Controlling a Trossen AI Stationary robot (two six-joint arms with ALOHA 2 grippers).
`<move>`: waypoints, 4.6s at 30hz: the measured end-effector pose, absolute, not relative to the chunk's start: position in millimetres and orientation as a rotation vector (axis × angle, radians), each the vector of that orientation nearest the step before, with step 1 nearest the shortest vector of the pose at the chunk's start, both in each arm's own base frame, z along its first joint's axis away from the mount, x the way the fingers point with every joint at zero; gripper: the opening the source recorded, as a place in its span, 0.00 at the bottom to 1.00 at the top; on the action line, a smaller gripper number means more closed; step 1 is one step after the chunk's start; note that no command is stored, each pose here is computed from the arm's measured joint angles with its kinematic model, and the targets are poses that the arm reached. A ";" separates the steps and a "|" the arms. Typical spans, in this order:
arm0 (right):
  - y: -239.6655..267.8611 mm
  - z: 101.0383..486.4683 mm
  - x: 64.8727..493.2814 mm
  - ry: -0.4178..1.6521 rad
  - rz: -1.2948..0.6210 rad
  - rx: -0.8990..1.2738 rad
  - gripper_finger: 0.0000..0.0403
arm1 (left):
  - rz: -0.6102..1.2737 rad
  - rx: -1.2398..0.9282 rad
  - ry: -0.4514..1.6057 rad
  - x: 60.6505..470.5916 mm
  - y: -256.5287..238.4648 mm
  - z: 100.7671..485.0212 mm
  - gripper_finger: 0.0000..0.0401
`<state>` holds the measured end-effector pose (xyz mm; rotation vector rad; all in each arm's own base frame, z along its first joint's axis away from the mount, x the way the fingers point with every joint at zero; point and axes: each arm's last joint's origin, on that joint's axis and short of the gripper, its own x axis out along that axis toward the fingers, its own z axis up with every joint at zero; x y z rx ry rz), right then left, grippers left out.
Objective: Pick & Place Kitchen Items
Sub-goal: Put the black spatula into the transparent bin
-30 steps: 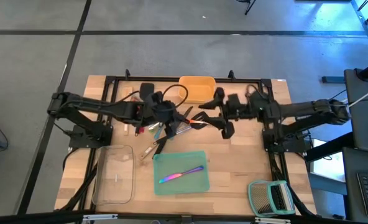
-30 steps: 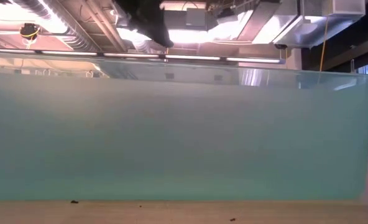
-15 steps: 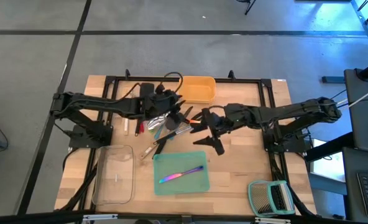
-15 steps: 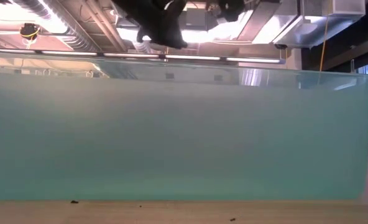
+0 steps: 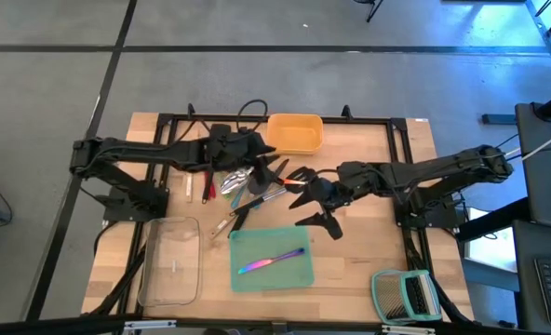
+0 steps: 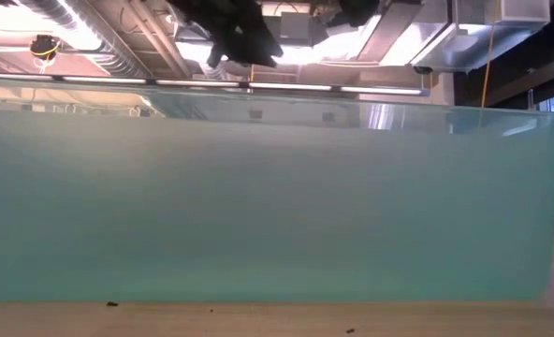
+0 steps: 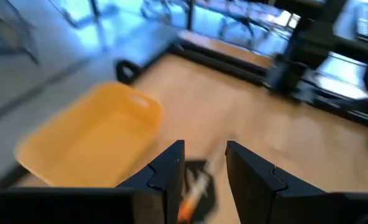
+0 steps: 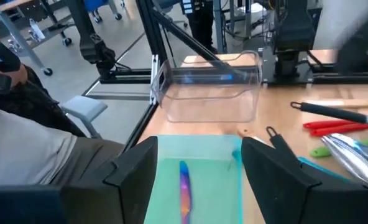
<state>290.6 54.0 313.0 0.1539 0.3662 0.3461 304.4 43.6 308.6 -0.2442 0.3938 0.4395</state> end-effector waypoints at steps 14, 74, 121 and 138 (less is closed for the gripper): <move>41.3 342.7 264.3 0.245 0.339 0.034 0.58 | 0.378 -0.269 0.822 266.9 -23.8 284.4 0.28; -64.2 327.0 295.2 0.276 0.149 0.007 0.58 | 0.074 -0.122 0.124 238.6 51.3 225.8 0.12; -84.4 250.4 371.2 0.560 -0.121 0.058 0.58 | 0.062 -0.309 0.317 160.2 37.6 243.1 0.11; -99.2 206.2 411.2 0.714 -0.223 0.080 0.58 | 0.039 -0.323 0.437 160.3 16.6 233.1 0.05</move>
